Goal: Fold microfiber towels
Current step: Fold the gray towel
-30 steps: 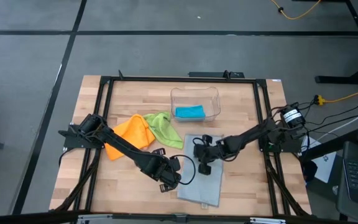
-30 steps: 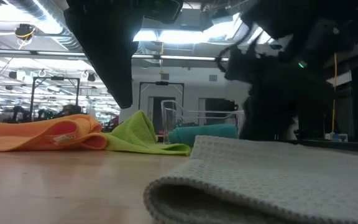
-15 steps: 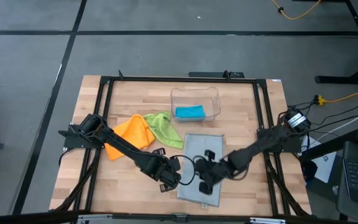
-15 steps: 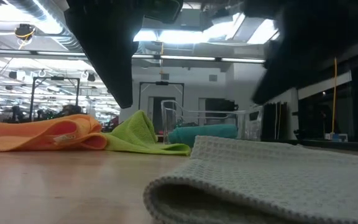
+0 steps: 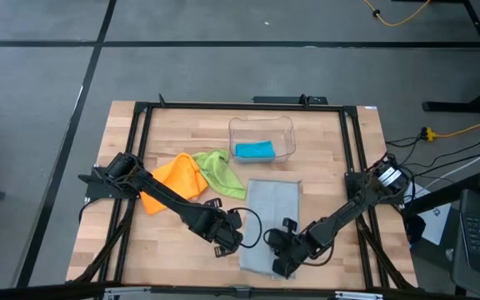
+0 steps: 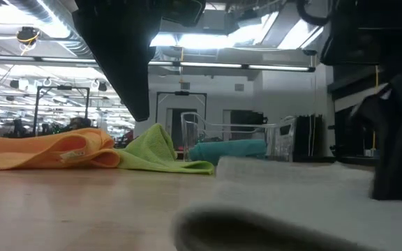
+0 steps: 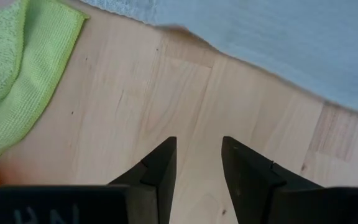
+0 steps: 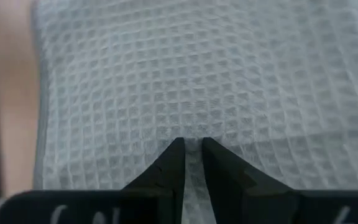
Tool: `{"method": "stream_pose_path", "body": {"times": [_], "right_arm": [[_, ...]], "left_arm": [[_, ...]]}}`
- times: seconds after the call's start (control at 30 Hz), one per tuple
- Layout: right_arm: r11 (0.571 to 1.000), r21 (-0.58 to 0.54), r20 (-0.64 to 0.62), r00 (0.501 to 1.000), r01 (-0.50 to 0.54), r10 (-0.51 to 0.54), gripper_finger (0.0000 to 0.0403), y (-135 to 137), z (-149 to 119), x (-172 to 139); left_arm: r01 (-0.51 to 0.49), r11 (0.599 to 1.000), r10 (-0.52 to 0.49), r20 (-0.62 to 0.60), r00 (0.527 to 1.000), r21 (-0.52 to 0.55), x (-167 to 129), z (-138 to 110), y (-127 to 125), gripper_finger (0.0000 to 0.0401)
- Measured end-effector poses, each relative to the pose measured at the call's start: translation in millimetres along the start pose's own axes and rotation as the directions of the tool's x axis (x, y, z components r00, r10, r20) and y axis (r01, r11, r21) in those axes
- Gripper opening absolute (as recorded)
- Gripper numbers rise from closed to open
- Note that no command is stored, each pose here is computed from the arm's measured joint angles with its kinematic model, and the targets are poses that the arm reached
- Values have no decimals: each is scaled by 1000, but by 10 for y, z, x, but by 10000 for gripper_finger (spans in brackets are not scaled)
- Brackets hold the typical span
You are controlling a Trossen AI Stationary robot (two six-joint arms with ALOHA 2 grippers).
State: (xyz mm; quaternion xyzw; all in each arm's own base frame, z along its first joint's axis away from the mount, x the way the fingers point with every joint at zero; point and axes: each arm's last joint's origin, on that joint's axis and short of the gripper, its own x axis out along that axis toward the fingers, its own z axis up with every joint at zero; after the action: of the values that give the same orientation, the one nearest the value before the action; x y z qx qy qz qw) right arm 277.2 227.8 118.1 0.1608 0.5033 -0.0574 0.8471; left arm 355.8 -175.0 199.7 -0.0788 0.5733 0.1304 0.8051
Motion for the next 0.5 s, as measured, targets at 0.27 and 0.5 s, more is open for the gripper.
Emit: {"method": "stream_pose_path", "body": {"times": [0.27,0.5], "right_arm": [[998,-61,-139,990,25,-33,61,-58,-94,-193],[996,-86,-82,997,-2,-5,61,-47,-18,-325]], "left_arm": [[0,1000,0,0,1000,0,0,0,0,120],[1,1000,-1,0,1000,-1,0,0,0,120]]}}
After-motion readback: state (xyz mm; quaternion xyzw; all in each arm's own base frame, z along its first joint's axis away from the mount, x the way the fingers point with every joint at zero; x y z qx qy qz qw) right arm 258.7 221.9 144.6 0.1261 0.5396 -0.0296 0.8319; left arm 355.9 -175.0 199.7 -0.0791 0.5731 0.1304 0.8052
